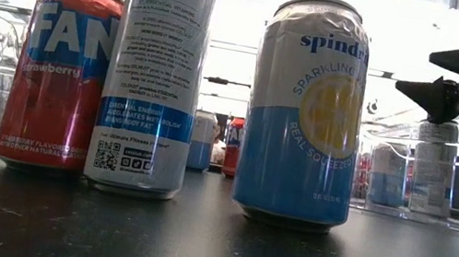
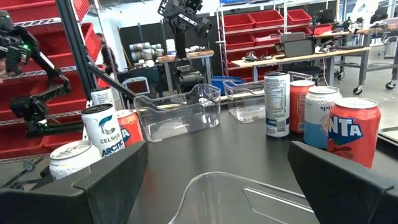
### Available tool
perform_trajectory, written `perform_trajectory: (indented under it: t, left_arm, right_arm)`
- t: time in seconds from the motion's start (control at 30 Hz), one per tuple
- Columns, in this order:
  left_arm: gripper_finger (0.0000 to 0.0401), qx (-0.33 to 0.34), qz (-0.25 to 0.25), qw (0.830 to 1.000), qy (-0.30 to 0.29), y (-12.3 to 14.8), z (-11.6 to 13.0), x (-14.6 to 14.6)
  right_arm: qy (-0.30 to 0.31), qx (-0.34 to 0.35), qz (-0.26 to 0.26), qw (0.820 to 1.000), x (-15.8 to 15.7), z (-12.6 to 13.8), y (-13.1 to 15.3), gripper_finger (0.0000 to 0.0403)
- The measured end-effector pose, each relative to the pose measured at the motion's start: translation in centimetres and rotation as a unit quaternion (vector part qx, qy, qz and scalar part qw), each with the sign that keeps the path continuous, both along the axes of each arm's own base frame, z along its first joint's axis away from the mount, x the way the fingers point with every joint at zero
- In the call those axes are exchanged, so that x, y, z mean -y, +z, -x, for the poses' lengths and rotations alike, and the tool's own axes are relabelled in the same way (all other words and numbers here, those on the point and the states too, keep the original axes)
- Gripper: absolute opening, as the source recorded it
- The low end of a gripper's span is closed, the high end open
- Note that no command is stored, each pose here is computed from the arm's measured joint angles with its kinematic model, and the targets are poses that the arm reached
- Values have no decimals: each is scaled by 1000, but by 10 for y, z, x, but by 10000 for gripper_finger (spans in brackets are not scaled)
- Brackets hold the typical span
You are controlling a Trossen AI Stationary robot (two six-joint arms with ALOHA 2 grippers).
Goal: Sort soda cans
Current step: Move the bottom left transparent bin to the center of the table
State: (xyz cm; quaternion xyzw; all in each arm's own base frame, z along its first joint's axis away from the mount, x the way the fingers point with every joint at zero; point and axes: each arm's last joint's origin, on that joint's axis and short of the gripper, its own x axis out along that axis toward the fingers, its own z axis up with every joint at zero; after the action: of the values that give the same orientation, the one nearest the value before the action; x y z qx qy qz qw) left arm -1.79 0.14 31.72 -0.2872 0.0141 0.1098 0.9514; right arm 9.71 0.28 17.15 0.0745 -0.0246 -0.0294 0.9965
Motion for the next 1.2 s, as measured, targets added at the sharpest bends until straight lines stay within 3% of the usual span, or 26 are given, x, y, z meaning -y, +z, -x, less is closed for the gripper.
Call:
perform_trajectory:
  t: [0.2,0.33,0.5,0.87,1.2]
  left_arm:
    - [389,-5,-26,1000,12,0,0,-1]
    - [389,-13,-60,998,10,0,0,-1]
    - [389,-13,-62,998,17,0,0,-1]
    - [389,-24,-104,994,18,0,0,-2]
    - [389,-24,-104,994,18,0,0,-2]
  right_arm:
    - [-1,11,-4,1000,0,0,2,382]
    - [2,58,-31,998,0,1,11,382]
    - [3,114,-34,993,0,3,21,382]
    - [14,251,-65,966,1,14,46,382]
    - [16,263,-68,962,1,15,48,382]
